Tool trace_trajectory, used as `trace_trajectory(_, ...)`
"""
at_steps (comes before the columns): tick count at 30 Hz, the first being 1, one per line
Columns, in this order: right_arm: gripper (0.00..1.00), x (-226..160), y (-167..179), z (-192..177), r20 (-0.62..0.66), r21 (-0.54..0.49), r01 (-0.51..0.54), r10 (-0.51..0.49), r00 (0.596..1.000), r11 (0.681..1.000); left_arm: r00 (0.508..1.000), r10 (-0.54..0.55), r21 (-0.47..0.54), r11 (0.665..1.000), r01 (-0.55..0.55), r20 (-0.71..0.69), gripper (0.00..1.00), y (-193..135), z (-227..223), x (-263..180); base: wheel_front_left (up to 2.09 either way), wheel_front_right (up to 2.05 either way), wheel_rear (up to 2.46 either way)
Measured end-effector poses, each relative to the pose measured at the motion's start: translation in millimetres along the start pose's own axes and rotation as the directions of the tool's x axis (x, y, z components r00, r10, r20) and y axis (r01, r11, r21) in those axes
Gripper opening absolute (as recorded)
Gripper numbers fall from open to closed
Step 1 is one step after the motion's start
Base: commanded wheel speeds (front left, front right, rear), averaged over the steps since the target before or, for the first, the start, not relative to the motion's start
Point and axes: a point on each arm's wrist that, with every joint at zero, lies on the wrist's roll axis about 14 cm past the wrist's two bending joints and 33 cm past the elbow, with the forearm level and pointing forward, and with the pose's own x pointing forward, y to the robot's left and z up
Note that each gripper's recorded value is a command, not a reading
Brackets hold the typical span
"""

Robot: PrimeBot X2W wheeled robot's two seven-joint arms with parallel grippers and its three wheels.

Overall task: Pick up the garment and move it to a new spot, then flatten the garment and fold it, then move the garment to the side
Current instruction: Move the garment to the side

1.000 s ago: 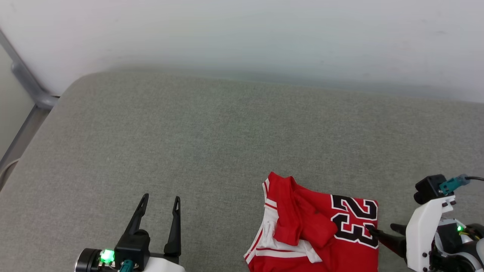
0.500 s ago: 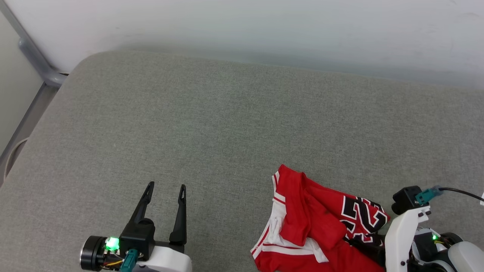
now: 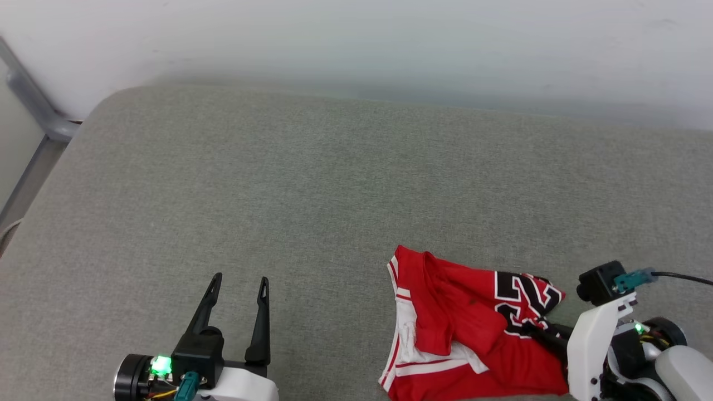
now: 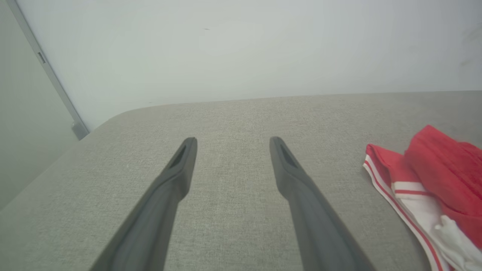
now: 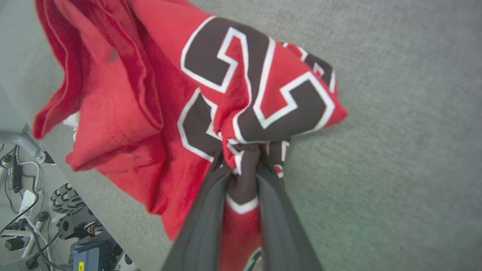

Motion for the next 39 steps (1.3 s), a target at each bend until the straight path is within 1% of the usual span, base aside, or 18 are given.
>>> trace_trajectory(5,0.0,-24.2,-19.4,22.8,0.092,-0.068,0.068,-0.061,0.994,0.995,0.999,-0.038,-0.006,0.999,0.038,0.008,1.0,-12.9,1.2,7.4,0.0,0.0,0.0)
trace_trajectory(10,0.0,-57.9,-45.7,36.4,0.158,-0.142,0.177,-0.154,0.975,0.974,0.995,-0.097,-0.022,0.995,0.097,0.015,1.0,-34.3,1.7,18.9,0.0,0.0,0.0)
trace_trajectory(12,0.0,-71.1,-54.7,38.5,0.179,-0.135,0.211,-0.186,0.966,0.968,0.991,-0.13,-0.03,0.991,0.131,0.018,1.0,-46.4,1.8,24.2,0.0,0.0,0.0)
trace_trajectory(14,0.0,-86.3,-66.1,39.2,0.195,-0.145,0.259,-0.229,0.954,0.955,0.987,-0.16,-0.036,0.986,0.161,0.024,1.0,-58.0,2.5,29.9,0.0,0.0,0.0)
trace_trajectory(20,0.0,-124.9,-95.8,37.7,0.239,-0.093,0.367,-0.337,0.91,0.925,0.968,-0.249,-0.05,0.967,0.251,0.042,1.0,-91.4,4.7,46.1,0.0,0.0,0.0)
trace_trajectory(26,0.0,-147.4,-128.4,39.8,0.244,-0.082,0.461,-0.431,0.869,0.883,0.956,-0.291,-0.051,0.955,0.293,0.037,1.0,-107.2,-0.8,56.3,0.0,0.0,0.0)
trace_trajectory(30,0.0,-159.1,-159.0,51.6,0.244,-0.081,0.533,-0.501,0.83,0.842,0.953,-0.299,-0.042,0.953,0.301,0.04,1.0,-109.2,-3.8,67.2,0.0,0.0,0.0)
trace_trajectory(34,0.0,-167.7,-194.2,59.0,0.206,-0.085,0.599,-0.574,0.792,0.796,0.955,-0.295,-0.035,0.954,0.297,0.033,1.0,-107.7,-11.2,78.5,0.0,0.0,0.0)
trace_trajectory(37,0.0,-171.4,-220.5,60.2,0.156,-0.1,0.642,-0.625,0.765,0.76,0.957,-0.29,-0.028,0.956,0.291,0.032,1.0,-105.7,-16.6,89.3,0.0,0.0,0.0)
trace_trajectory(39,0.0,-171.8,-236.0,58.4,0.118,-0.106,0.661,-0.651,0.75,0.742,0.958,-0.285,-0.031,0.958,0.286,0.028,1.0,-105.2,-21.2,95.1,0.0,0.0,0.0)
